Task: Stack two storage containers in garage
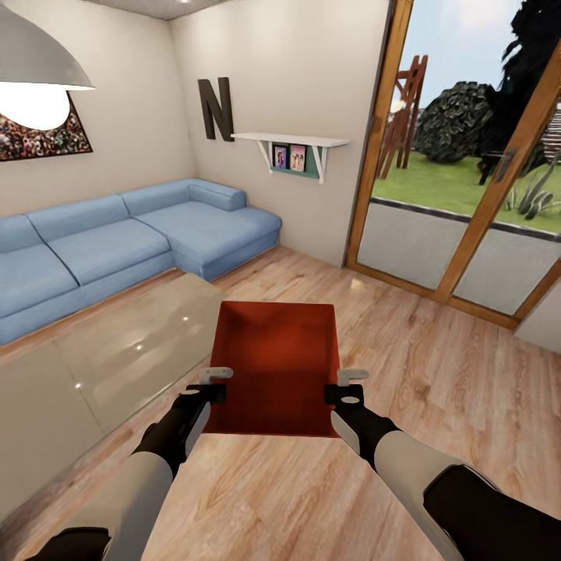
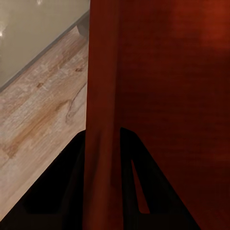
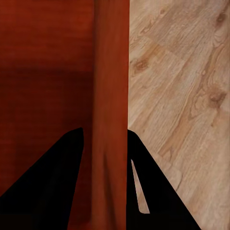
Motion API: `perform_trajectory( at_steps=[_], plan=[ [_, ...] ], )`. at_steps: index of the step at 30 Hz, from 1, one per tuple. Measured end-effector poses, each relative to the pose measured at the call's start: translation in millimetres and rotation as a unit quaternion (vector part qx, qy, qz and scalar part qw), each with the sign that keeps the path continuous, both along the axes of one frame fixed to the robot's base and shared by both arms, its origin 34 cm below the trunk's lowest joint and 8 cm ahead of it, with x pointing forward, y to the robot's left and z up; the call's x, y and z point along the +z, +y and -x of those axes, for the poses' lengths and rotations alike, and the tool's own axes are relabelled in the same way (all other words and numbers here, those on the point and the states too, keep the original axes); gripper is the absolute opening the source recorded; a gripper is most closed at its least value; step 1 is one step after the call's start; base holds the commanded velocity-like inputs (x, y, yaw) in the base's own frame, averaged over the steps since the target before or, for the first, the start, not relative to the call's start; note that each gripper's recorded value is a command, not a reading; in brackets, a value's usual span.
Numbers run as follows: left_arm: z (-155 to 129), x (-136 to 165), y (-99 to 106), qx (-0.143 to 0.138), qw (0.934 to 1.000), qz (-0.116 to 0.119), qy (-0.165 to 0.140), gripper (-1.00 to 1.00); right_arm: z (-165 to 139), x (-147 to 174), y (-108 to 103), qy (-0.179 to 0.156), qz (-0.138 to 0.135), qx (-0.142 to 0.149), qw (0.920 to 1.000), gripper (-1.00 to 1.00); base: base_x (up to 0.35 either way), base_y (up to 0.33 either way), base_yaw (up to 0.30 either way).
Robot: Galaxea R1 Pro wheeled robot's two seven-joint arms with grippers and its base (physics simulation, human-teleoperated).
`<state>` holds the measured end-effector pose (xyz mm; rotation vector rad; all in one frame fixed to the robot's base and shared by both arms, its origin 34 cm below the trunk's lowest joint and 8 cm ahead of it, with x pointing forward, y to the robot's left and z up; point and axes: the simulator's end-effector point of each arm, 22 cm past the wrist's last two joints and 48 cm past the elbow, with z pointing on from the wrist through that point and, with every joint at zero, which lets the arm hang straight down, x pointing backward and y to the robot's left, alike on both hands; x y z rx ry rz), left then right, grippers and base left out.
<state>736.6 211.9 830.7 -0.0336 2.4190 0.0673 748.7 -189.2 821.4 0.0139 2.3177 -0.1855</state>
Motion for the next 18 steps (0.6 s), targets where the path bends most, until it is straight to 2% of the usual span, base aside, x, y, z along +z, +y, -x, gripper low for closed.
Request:
perform_trajectory(
  at_steps=[18],
  plan=[
    [-5,18,0,0.0,0.9999,0.0,-0.014,-1.0,-5,18,0,-0.014,0.0,0.0,0.9999,-1.0,0.0,0.0,0.0]
  ],
)
